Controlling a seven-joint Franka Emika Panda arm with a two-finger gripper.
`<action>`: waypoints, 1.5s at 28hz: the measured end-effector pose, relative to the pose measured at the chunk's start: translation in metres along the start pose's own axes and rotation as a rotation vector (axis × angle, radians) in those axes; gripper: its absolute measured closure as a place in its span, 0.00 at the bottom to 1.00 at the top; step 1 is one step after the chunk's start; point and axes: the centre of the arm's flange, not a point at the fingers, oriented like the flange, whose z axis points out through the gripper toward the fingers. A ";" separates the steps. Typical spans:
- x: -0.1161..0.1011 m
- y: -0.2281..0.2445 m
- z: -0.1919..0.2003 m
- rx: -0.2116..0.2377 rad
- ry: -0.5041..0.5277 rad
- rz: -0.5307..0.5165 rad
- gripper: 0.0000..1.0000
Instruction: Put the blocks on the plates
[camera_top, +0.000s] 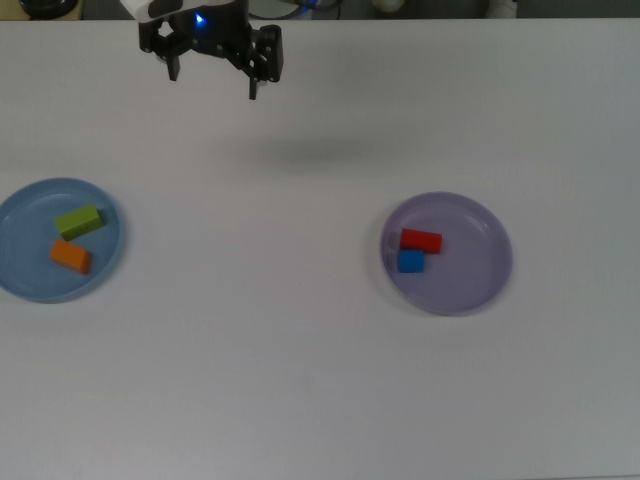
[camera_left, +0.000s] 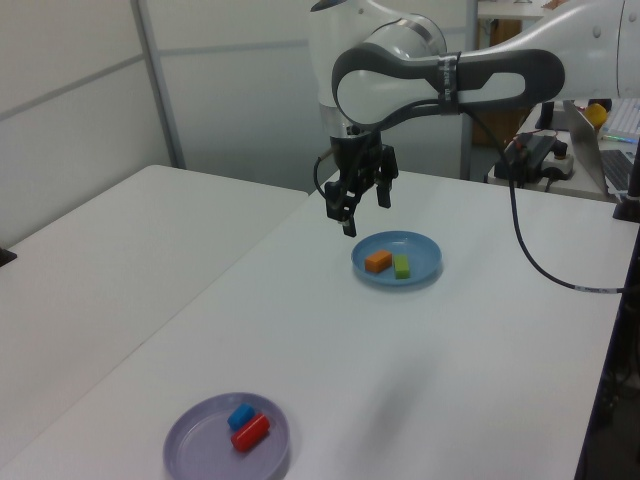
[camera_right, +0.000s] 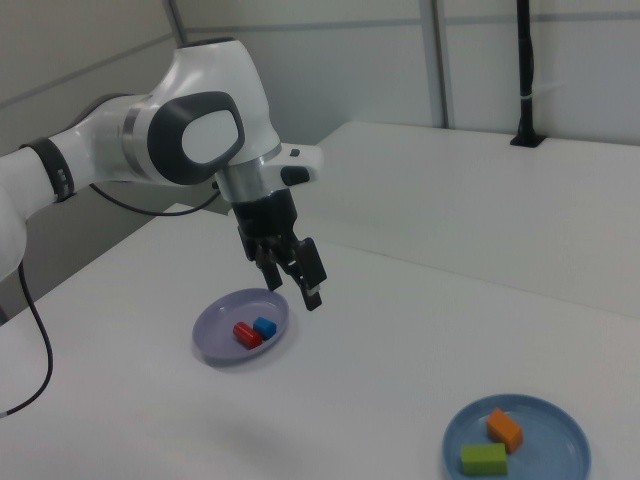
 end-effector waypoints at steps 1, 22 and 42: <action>0.000 0.000 0.000 0.009 -0.002 0.002 0.00; -0.040 0.042 -0.037 0.088 0.076 -0.195 0.00; -0.040 0.043 -0.041 0.099 0.084 -0.190 0.00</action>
